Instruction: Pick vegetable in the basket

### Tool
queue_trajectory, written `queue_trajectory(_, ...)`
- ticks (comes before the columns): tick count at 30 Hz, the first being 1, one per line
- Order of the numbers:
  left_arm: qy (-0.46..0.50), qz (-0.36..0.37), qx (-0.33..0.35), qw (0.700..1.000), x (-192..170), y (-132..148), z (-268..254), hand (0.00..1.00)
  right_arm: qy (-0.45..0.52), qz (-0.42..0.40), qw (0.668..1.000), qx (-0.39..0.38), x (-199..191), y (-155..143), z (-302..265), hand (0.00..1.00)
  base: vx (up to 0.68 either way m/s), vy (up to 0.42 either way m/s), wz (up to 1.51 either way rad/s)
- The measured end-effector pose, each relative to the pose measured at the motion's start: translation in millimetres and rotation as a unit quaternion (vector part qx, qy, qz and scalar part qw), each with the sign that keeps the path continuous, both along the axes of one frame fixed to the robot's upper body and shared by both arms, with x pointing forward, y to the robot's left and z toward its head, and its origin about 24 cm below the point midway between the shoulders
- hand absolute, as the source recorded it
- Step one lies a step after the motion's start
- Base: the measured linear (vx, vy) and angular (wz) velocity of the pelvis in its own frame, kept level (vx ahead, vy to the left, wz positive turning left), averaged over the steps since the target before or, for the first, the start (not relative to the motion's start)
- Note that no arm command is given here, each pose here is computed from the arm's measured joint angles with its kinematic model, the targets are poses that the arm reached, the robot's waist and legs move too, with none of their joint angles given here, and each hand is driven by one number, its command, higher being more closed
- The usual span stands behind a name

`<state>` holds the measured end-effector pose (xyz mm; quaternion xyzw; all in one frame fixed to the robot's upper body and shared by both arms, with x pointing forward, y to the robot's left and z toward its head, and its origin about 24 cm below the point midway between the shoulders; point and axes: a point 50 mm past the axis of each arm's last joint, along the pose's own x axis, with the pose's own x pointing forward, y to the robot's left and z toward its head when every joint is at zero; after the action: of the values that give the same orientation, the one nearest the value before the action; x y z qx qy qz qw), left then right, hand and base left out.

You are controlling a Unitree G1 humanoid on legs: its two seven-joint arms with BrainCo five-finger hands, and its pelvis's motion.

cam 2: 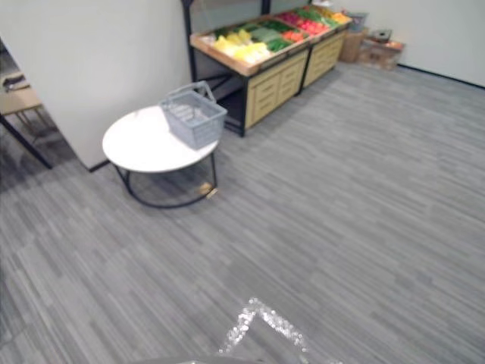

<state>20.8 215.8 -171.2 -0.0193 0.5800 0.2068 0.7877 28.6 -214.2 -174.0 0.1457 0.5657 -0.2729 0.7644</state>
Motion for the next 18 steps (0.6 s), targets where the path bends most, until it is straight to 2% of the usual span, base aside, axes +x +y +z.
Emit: queue_trajectory(18,-0.005,-0.030,0.008,1.000,10.2,-0.4,0.6,0.00,-0.001,0.014,1.000,-0.004,2.8,-2.2,0.6,0.00,0.00,-0.033,-0.04)
